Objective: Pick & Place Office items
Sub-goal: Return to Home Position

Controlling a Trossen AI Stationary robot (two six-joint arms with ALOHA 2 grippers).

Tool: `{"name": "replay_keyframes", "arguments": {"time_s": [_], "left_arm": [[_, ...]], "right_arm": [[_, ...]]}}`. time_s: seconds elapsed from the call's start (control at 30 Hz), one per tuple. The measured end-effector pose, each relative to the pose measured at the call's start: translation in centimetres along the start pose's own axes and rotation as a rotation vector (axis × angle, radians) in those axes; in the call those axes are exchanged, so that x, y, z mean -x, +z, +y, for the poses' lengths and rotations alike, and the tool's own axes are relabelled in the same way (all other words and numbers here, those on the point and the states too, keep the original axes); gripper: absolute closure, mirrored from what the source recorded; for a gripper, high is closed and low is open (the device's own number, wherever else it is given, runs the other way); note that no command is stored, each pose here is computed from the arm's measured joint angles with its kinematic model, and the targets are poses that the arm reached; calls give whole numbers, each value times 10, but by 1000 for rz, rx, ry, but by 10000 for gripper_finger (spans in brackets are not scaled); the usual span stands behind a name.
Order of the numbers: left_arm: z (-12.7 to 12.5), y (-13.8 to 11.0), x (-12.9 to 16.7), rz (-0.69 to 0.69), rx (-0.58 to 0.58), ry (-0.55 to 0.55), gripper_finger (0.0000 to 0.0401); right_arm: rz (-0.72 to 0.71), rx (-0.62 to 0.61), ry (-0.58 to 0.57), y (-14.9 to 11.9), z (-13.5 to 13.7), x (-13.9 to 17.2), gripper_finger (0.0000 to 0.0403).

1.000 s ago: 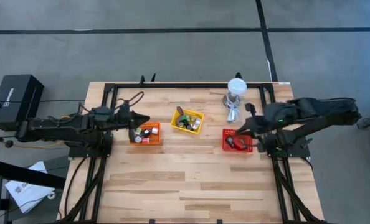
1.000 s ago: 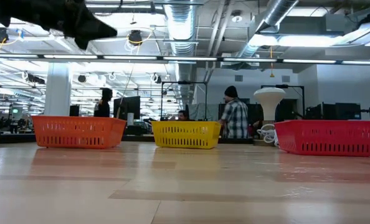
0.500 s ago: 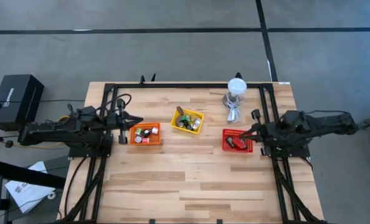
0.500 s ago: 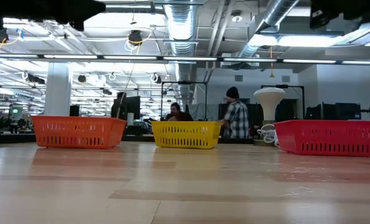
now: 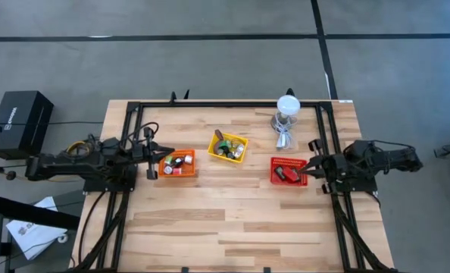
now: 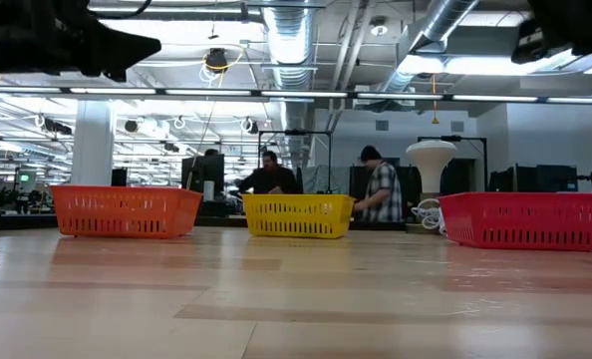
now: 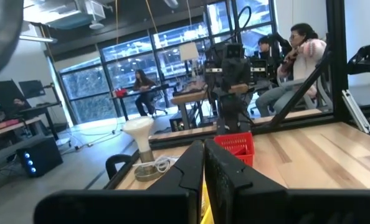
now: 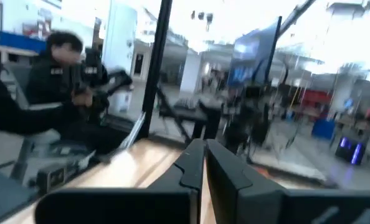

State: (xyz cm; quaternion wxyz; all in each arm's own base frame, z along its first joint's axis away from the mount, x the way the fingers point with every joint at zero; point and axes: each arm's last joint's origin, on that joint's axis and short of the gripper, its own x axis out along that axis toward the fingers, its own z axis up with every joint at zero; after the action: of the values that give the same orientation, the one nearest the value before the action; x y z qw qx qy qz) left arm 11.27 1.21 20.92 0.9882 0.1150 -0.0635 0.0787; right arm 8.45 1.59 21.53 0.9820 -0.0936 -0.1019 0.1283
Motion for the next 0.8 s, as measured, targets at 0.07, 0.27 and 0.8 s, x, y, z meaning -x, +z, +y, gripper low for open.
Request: {"name": "replay_keyframes", "arguments": {"time_s": [0.07,0.27,0.8], "left_arm": [[-1,-6,2,-14,6,3,394],[-5,-24,5,-18,42,5,394],[-6,-26,4,-2,249,0,394]], "right_arm": [[33,-20,7,-3,0,-1,392],[29,-61,5,-7,1,-1,392],[84,-70,3,-41,7,-4,392]]}}
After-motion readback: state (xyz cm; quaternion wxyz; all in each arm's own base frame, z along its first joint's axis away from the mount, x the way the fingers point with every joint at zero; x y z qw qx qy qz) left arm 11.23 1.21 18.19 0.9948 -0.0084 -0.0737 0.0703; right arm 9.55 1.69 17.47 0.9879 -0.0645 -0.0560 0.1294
